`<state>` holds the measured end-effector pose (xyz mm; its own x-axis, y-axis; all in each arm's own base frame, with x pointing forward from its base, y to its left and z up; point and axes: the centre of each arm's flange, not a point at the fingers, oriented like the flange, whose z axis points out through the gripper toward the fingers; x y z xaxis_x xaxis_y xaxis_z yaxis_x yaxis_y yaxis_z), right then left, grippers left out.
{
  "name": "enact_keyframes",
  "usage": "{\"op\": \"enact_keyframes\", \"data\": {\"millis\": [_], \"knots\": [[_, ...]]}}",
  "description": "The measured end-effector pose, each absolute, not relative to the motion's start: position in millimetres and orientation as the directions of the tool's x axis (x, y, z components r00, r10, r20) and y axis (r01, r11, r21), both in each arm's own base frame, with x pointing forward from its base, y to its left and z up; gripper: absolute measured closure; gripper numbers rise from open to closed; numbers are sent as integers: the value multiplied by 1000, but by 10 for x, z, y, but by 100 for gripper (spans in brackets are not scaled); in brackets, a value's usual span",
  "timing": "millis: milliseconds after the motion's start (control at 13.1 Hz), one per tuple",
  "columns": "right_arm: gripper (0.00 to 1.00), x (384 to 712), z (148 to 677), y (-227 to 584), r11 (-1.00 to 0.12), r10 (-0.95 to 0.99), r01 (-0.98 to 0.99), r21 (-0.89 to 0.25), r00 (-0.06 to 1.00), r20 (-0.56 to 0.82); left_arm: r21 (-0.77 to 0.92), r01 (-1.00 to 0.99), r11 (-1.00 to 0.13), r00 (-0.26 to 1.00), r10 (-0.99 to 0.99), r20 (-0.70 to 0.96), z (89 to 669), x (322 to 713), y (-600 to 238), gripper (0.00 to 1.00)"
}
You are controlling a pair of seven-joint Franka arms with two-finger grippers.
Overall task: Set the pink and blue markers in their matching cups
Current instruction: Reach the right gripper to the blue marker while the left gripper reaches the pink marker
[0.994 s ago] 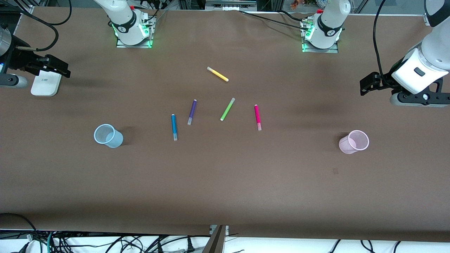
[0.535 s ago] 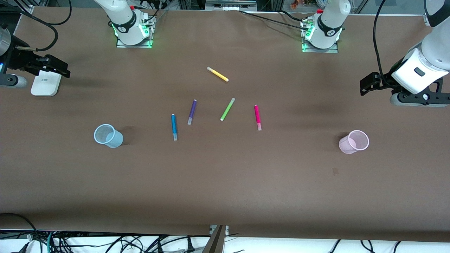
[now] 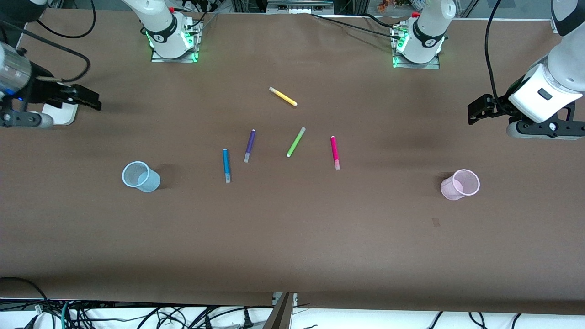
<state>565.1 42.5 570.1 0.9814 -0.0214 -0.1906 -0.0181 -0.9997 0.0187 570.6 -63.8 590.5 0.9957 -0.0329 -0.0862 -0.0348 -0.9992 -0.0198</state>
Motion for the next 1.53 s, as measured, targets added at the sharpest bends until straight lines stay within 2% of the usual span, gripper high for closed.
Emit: {"op": "enact_keyframes", "data": {"millis": [306,612,994,1300,1529], "knots": [[0,5962,4959,804,-999,35,38,6,966,-257,0,-40,-999,991,-39,-128,5681,5676,-1345,0],[0,6200,4135,1270,-995,100,104,0,951,-292,14,28,-1000,986,25,-167,5163,5673,-2276,0],[0,6222,3462,2105,-980,193,200,-1,945,-265,19,119,-993,973,112,-202,4143,5821,-2906,0],[0,6258,2908,2331,-975,218,224,-5,941,-259,-55,84,-995,976,94,-198,3370,5636,-3512,0],[0,6289,2606,2389,-974,224,228,-10,945,-239,-22,66,-998,980,69,-186,2901,5574,-3663,0]]}}
